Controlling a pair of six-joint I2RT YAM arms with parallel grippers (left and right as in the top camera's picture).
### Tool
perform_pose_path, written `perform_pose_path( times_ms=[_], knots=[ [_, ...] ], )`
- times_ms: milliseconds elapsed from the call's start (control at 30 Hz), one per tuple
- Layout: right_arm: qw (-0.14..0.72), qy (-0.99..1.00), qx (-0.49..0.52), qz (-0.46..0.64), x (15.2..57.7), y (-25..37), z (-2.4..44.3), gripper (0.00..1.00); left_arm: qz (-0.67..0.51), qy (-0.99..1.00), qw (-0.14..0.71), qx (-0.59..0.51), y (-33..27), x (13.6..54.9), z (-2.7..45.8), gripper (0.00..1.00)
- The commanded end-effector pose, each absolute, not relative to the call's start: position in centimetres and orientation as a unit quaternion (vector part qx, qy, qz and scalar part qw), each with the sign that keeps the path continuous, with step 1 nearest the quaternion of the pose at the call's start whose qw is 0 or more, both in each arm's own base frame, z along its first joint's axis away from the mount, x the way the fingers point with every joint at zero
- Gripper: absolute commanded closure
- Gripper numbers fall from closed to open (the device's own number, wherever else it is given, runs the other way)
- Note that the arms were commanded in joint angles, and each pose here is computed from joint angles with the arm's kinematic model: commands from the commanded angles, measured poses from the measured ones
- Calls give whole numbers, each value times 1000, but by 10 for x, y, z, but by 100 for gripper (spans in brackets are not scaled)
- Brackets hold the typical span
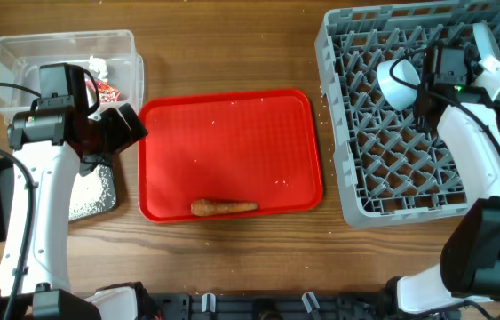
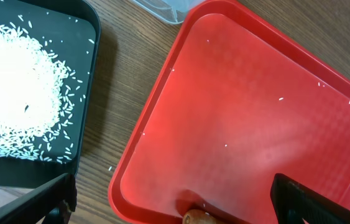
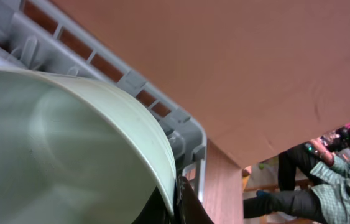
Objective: Sort waste into correct bins and load items into the dishwasher rack
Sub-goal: 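Carry the green bowl into the rack and set it down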
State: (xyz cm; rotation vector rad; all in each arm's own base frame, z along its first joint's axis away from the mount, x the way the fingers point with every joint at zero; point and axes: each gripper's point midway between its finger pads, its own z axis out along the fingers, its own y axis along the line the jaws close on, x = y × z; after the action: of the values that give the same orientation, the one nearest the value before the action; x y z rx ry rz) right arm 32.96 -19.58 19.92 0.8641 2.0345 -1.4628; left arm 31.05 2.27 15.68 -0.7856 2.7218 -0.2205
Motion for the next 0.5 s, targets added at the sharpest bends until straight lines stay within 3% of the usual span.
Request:
perform_pose_path(
  times_ms=[0,467],
  knots=[
    [243,754,321,-519,330,-192,182,95,-84,947,147,-272,21,311,156,0],
    [244,793,267,-490,339,-154,153,93,-91,947,148,-270,19,312,157,0]
  ],
)
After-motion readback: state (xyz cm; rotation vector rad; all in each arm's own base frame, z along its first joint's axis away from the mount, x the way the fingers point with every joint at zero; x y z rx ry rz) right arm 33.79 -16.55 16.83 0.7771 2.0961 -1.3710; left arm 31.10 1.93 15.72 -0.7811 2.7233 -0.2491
